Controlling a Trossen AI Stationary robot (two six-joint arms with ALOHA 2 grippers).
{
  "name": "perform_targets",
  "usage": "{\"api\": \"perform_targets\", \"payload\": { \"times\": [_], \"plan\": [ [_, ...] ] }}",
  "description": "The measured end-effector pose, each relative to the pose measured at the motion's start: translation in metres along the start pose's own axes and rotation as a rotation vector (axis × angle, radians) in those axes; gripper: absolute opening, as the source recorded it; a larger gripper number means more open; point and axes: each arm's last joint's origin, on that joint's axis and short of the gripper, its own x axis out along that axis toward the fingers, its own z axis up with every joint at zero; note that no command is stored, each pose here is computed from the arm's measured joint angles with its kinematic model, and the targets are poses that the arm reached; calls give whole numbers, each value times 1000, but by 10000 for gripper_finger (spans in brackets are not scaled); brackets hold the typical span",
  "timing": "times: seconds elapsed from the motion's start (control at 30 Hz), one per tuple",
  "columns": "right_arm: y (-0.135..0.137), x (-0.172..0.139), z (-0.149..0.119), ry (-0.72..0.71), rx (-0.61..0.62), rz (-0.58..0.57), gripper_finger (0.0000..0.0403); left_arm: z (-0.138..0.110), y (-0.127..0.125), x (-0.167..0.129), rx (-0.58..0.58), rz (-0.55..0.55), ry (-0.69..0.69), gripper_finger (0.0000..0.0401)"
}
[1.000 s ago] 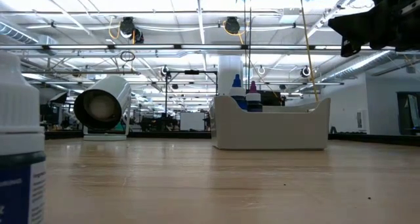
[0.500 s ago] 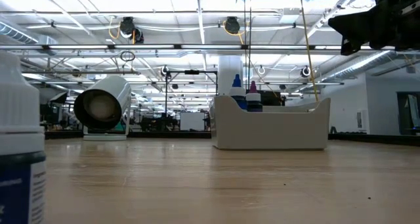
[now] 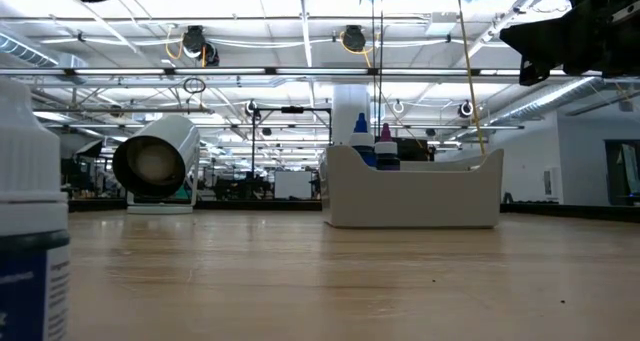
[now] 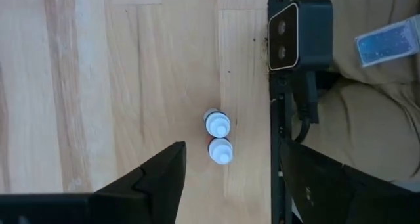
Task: Pick & Place food coloring
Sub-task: Put the small dark orange food coloring bottle into the bin
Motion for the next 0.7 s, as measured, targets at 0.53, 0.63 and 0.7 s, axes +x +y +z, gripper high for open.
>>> {"api": "perform_targets", "payload": {
  "times": [0.53, 0.63, 0.7],
  "plan": [
    [0, 0, 0, 3, 7, 0, 0, -5, -3, 36, 23, -11, 92, 224],
    [0, 0, 0, 3, 7, 0, 0, -7, -3, 43, 29, -9, 102, 217],
    [0, 0, 0, 3, 6, -1, 0, -9, -2, 48, 41, -2, 114, 212]
  ]
}}
